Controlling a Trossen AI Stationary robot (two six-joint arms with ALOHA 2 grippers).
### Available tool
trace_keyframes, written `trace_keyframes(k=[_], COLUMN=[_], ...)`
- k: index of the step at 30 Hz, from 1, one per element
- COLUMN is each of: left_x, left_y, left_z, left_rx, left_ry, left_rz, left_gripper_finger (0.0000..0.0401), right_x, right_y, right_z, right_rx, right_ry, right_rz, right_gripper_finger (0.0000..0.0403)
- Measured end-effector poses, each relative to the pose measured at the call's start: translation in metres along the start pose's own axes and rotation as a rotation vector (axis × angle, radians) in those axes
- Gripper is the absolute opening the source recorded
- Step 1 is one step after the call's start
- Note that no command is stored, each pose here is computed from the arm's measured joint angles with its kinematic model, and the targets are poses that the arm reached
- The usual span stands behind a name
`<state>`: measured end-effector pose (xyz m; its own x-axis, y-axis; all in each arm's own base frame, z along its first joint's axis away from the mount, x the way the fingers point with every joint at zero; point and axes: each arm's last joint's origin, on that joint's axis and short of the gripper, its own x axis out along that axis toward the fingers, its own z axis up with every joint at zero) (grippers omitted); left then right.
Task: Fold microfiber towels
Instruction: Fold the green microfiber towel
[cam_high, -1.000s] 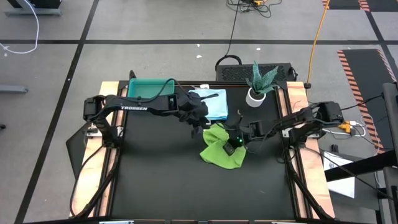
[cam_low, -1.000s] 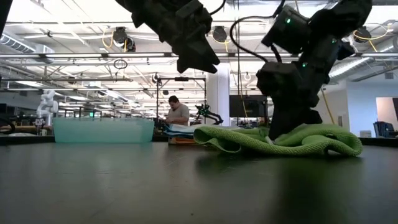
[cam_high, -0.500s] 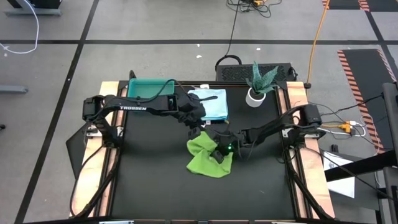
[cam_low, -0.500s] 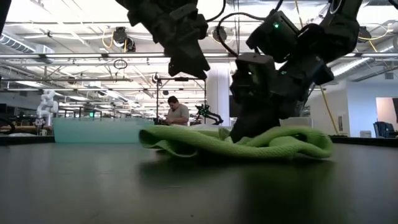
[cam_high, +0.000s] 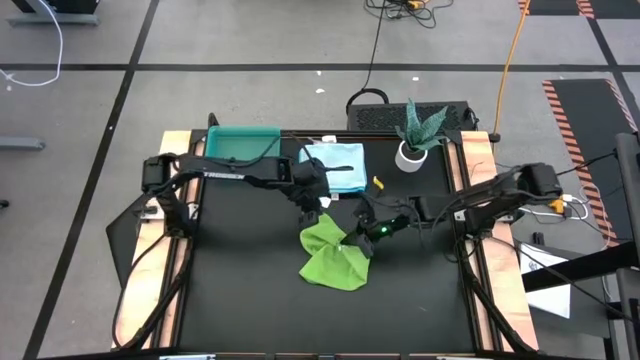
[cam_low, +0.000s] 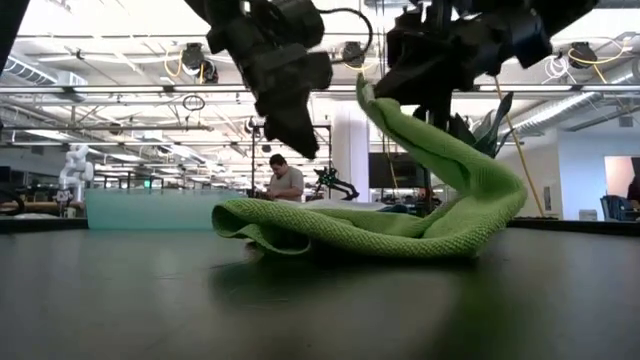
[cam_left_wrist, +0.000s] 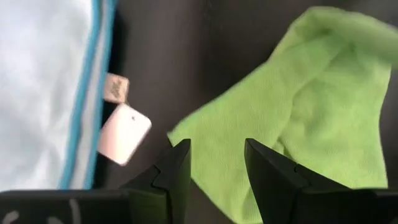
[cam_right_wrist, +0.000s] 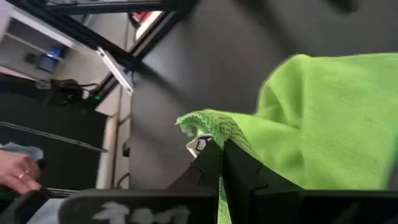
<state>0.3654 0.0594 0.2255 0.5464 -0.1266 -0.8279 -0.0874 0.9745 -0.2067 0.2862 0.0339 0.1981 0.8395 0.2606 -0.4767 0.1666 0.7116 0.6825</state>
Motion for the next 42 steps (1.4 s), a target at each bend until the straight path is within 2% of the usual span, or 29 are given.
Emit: trace_keyframes(k=[4,11,19,29,37,42], left_x=[0.023,0.065,0.066,0.073,0.085,0.09], left_y=[0.004,-0.001,-0.005,0.0,0.015,0.019], left_z=[-0.002,-0.016,-0.015,-0.016,-0.015,-0.02], left_rx=[-0.01,0.009,0.129,0.193,0.161,0.137], left_ry=[0.028,0.138,0.124,0.129,0.1,0.13], left_rz=[-0.037,-0.066,0.085,0.081,0.048,0.016], left_gripper_finger=[0.0152,0.0152,0.0152,0.0152,0.0152,0.0152], right_x=[-0.009,-0.009,-0.009,-0.009,-0.009,-0.009], right_y=[0.0,-0.001,0.001,0.001,0.001,0.001], right_z=[-0.001,-0.005,-0.005,-0.005,-0.005,-0.005], right_rx=[-0.006,0.004,0.005,0.002,0.002,0.003], right_ry=[-0.004,0.023,0.022,0.022,0.022,0.024], right_rz=[-0.059,-0.076,-0.065,-0.063,-0.063,-0.065], right_gripper_finger=[0.0,0.0,0.0,0.0,0.0,0.0])
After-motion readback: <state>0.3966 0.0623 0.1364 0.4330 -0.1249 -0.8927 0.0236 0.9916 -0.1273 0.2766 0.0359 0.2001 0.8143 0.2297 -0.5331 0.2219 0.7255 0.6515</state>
